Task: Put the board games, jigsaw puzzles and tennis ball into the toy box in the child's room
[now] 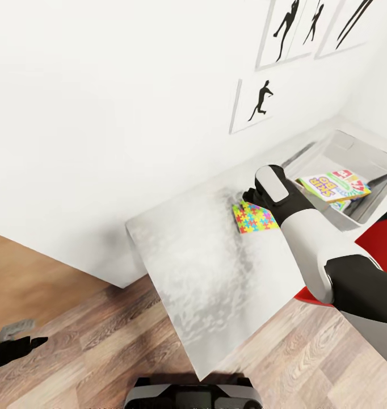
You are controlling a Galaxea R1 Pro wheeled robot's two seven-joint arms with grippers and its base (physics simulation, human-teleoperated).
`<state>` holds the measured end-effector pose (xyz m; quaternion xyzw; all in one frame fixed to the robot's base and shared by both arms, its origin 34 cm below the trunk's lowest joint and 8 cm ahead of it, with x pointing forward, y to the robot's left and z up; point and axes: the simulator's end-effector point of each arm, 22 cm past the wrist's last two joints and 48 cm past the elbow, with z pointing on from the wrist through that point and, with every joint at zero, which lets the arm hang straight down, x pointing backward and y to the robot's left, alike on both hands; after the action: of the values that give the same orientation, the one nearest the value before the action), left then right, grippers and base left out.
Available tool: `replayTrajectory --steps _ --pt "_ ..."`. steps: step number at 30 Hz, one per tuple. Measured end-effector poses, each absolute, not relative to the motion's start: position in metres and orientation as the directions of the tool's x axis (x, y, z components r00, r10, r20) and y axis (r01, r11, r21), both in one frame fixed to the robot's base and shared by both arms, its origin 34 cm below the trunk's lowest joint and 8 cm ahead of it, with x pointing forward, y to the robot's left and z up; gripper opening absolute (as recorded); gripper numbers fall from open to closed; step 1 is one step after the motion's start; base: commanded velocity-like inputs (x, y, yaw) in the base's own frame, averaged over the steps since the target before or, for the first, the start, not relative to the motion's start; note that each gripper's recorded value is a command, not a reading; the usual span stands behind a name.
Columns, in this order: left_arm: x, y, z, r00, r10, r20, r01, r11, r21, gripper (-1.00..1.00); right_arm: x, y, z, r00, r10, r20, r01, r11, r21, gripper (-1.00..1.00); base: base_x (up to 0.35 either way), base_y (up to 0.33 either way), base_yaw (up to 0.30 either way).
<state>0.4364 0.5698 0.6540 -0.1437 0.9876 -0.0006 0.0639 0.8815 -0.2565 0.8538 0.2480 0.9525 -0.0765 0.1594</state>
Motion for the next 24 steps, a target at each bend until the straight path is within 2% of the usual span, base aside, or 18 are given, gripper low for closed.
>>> replayTrajectory --steps 4,14,24 --pt "0.449 0.553 0.656 -0.941 -0.32 -0.107 -0.313 0.946 -0.079 1.0 0.88 -0.257 0.849 -0.828 0.448 -0.336 0.498 0.864 -0.074 1.0 0.0 0.0 0.0" --pt "0.459 0.477 0.664 -0.95 -0.312 -0.019 -0.284 0.885 -0.37 1.0 0.878 -0.258 0.837 -0.834 0.449 -0.321 0.497 0.864 -0.082 1.0 0.0 0.0 0.0" --pt "0.453 0.448 0.674 -0.969 -0.245 0.03 -0.228 0.84 -0.492 1.0 0.876 -0.258 0.827 -0.837 0.451 -0.311 0.498 0.863 -0.088 1.0 0.0 0.0 0.0"
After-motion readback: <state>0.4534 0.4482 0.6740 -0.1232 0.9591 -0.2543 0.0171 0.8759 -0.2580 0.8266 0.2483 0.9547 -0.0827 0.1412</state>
